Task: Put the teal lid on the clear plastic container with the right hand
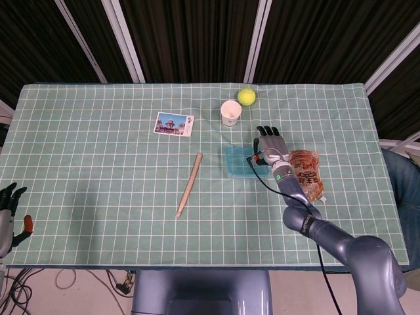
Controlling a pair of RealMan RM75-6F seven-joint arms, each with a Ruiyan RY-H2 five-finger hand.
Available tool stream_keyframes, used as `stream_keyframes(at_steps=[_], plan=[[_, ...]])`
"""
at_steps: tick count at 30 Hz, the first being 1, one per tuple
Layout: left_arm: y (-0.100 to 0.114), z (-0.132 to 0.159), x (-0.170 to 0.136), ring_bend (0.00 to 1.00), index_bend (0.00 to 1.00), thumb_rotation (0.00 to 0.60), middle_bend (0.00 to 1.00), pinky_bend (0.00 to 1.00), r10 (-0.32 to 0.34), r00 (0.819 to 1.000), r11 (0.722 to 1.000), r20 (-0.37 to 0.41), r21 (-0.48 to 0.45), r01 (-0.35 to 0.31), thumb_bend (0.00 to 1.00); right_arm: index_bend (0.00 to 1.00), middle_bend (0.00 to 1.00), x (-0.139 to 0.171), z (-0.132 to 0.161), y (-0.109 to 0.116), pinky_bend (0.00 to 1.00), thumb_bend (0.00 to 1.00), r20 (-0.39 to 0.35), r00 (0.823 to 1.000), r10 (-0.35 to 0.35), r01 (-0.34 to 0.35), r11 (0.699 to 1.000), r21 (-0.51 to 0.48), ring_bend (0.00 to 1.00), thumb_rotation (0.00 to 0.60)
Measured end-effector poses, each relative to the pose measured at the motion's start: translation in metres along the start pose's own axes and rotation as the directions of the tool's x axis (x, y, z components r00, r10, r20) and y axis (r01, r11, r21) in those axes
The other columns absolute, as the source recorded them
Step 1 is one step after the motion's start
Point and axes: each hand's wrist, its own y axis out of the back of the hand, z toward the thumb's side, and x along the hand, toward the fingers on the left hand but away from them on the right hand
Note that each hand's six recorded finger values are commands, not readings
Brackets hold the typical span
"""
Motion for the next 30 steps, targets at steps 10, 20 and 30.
stream_keyframes(at_steps=[10,20,30], plan=[[0.0,0.0,0.0,0.0,0.11,0.6,0.0,0.0,0.001,1.0,1.0,0.003,-0.002,-0.001,0.57,0.67,0.11,0.002,0.001,0.02,0.0,0.47,-0.001,0.998,-0.064,0.064,0.997,-0.036,0.0,0.6],[0.001,0.001,-0.001,0.0,0.11,0.6,0.0,0.0,0.004,1.0,1.0,0.005,-0.006,-0.004,0.57,0.67,0.11,0.024,0.006,0.069,0.0,0.47,-0.018,0.963,-0.267,0.265,0.961,-0.085,0.0,0.6],[0.001,0.003,-0.002,0.0,0.11,0.6,0.0,0.0,0.001,1.0,1.0,0.023,-0.008,0.0,0.57,0.67,0.1,0.066,0.003,0.074,0.0,0.47,-0.067,0.964,-0.257,0.25,0.964,-0.092,0.0,0.6]])
